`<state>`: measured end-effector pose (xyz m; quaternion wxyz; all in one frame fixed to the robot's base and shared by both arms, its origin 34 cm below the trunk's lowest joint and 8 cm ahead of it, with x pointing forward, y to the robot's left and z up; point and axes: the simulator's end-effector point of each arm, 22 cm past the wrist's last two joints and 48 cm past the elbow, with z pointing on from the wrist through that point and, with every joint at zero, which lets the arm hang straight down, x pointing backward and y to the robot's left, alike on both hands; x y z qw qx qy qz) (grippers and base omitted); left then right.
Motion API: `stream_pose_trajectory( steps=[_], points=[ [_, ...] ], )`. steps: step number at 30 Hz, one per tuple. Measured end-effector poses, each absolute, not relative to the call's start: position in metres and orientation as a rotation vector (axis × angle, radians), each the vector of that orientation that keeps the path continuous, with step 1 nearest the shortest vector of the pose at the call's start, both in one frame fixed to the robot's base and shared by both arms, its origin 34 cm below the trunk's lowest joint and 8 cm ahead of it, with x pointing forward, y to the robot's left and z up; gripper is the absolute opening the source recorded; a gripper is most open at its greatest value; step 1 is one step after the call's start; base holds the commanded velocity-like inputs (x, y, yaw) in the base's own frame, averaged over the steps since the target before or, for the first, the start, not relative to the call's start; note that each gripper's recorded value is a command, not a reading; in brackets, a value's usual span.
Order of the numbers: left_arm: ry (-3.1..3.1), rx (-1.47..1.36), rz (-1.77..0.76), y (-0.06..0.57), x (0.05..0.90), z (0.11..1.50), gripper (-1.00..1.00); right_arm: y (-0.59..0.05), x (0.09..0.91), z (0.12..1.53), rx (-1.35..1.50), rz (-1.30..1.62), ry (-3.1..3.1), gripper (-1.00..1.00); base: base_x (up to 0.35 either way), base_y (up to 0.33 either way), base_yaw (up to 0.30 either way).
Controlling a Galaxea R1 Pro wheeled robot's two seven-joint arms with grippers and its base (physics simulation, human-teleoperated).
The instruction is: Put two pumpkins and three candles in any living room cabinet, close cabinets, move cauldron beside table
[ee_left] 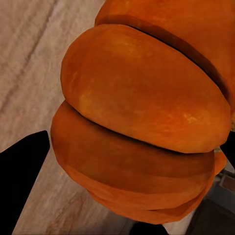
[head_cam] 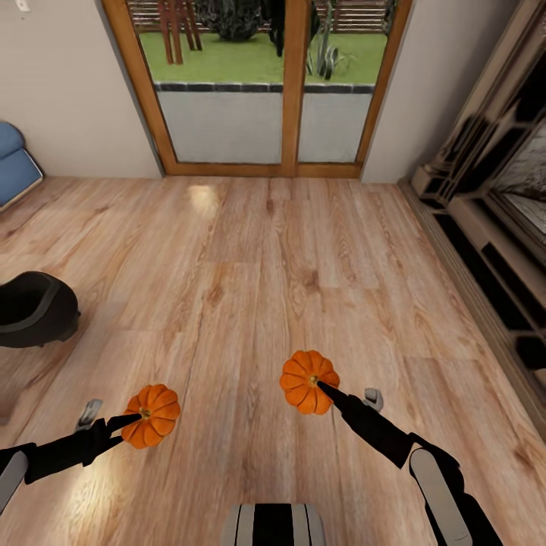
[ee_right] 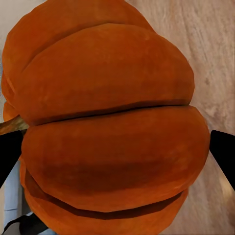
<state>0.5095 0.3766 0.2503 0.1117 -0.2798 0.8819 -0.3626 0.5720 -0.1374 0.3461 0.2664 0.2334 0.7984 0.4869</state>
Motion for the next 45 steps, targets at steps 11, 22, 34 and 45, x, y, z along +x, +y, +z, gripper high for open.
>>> stream_pose_trajectory(
  steps=[11, 22, 34, 45],
  points=[
    [2.555, -0.790, -1.068, 0.377, 0.520, 0.270, -1.00, -0.137, 0.579, 0.370, 0.600, 1.318, 2.116, -1.00, 0.000, 0.000, 0.000],
    [2.518, -0.756, -1.074, 0.377, 0.530, 0.292, -1.00, -0.140, 0.582, 0.386, 0.587, 1.316, 2.090, -1.00, 0.000, 0.000, 0.000],
    [2.478, -0.722, -1.074, 0.378, 0.540, 0.314, -1.00, -0.140, 0.586, 0.409, 0.559, 1.318, 2.055, -1.00, 0.000, 0.000, 0.000],
    [2.449, -0.697, -1.076, 0.378, 0.546, 0.332, -1.00, -0.140, 0.587, 0.422, 0.543, 1.318, 2.038, -1.00, 0.000, 0.000, 0.000]
  ],
)
